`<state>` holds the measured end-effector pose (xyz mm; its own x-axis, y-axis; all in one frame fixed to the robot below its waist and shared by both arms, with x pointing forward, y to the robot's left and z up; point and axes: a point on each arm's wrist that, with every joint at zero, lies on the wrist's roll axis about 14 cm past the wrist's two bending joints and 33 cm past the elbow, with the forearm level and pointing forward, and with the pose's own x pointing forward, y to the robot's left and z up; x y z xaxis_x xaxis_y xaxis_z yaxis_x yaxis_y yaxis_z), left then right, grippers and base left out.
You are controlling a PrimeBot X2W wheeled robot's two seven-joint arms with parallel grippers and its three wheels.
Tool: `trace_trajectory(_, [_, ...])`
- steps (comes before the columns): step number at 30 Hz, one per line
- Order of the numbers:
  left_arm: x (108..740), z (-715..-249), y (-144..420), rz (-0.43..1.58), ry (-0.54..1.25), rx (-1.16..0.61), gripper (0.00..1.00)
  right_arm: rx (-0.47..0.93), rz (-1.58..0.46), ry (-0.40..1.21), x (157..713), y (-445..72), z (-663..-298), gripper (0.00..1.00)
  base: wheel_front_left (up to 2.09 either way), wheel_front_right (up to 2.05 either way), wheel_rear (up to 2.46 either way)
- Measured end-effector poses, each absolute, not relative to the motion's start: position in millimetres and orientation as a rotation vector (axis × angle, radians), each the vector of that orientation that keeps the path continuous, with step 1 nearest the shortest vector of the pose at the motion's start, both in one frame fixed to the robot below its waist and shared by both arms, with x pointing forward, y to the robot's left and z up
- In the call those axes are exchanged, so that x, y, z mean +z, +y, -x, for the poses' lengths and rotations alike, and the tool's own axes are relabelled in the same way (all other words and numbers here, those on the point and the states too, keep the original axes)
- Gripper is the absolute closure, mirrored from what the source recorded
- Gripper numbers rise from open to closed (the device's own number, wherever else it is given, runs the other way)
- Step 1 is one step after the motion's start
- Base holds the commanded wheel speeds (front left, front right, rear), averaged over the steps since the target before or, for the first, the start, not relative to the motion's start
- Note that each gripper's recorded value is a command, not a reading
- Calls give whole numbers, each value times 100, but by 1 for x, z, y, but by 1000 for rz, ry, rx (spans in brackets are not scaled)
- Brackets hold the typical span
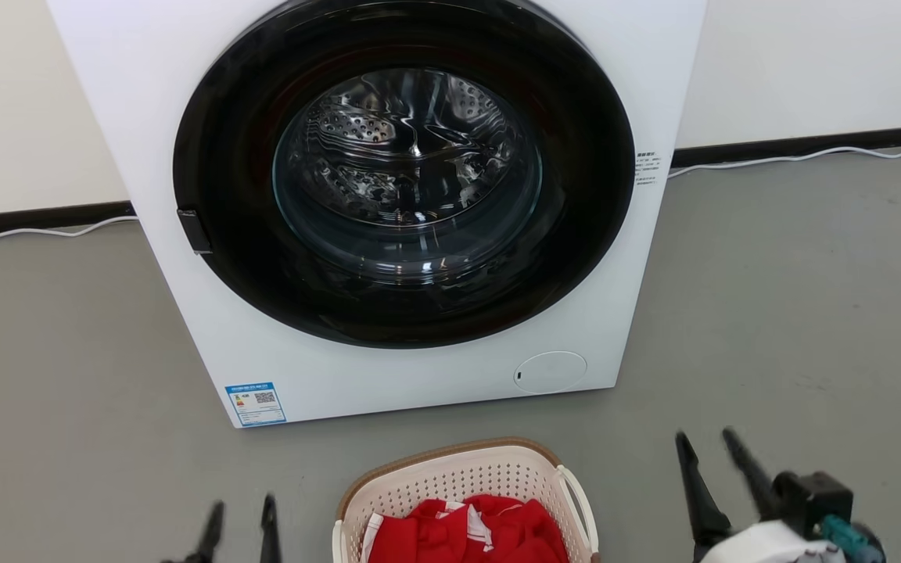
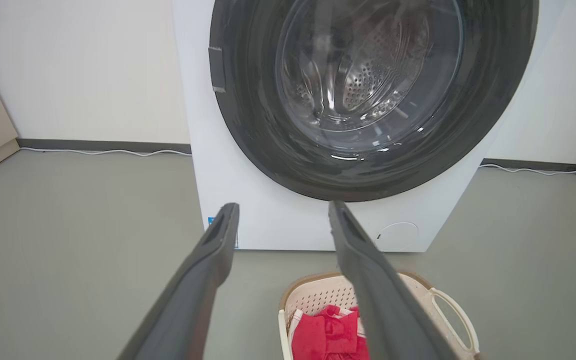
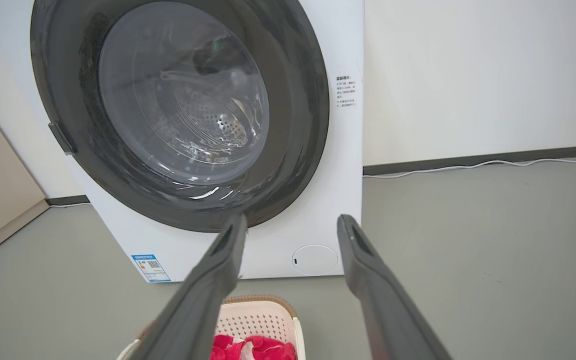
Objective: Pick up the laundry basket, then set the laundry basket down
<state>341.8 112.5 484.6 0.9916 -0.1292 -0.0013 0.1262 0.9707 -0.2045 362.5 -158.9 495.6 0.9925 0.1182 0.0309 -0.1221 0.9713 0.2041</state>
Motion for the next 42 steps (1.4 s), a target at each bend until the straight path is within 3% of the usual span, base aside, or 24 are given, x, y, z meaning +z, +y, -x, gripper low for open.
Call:
trace_trajectory(7, [449,-325,113,214,136,-112,100,107,-241,113,453,-153,-341,100,0,0,0])
trace_trajectory(42, [439,-336,139,599,226,15,100,-14,-624,130,457,-174,-353,100,0,0,0])
